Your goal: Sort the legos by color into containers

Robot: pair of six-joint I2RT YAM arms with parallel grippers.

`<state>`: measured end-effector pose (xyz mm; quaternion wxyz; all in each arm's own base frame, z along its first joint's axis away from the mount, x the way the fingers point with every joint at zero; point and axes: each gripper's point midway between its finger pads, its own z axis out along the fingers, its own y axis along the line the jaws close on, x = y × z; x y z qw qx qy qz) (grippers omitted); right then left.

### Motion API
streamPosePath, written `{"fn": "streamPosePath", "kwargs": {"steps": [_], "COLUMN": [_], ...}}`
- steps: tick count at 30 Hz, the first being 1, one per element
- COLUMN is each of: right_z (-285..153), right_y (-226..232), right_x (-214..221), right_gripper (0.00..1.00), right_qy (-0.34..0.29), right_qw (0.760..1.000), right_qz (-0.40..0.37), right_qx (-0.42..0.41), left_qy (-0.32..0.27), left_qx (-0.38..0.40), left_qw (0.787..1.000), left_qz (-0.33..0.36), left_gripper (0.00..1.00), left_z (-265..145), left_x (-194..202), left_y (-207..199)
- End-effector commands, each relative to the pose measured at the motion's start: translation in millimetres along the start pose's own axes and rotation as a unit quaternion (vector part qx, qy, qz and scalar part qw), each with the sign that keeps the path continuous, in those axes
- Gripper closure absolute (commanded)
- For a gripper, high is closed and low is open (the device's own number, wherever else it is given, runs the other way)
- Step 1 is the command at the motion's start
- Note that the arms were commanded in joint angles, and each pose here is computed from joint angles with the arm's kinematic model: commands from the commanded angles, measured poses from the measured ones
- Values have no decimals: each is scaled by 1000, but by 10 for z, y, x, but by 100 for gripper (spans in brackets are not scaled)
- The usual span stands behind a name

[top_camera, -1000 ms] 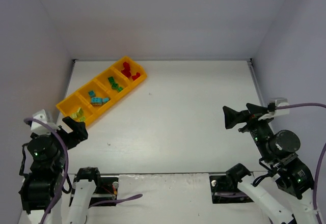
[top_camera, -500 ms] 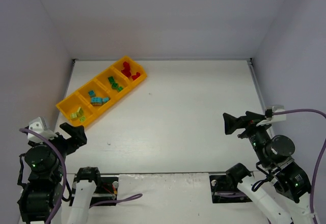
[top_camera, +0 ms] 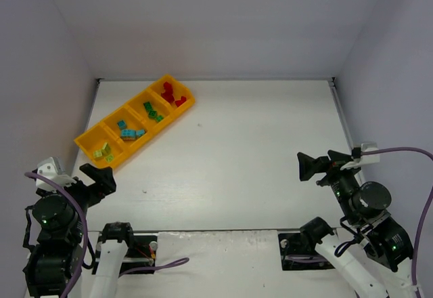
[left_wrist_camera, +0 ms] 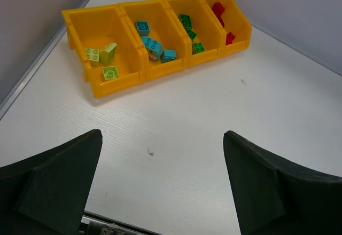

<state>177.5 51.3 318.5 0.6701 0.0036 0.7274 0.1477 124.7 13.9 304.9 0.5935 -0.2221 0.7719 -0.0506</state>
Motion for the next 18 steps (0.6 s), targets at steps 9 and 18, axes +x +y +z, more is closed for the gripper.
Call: {"fn": "streamPosePath", "kwargs": {"steps": [9, 18], "right_z": [66, 127], "right_y": [12, 51], "right_x": [-147, -148], "right_gripper": [0, 0], "right_qy": [-23, -13], "right_qw": [1000, 1000], "right_qz": [7, 3], "right_qx": [7, 4], "left_qy": [3, 14], "left_qx": [10, 14], "left_qw": [1000, 1000], "left_qz": [-4, 0], "left_gripper": [7, 3], "left_z": [4, -31], "left_x": [-97, -59], "left_y": [-86, -90]}}
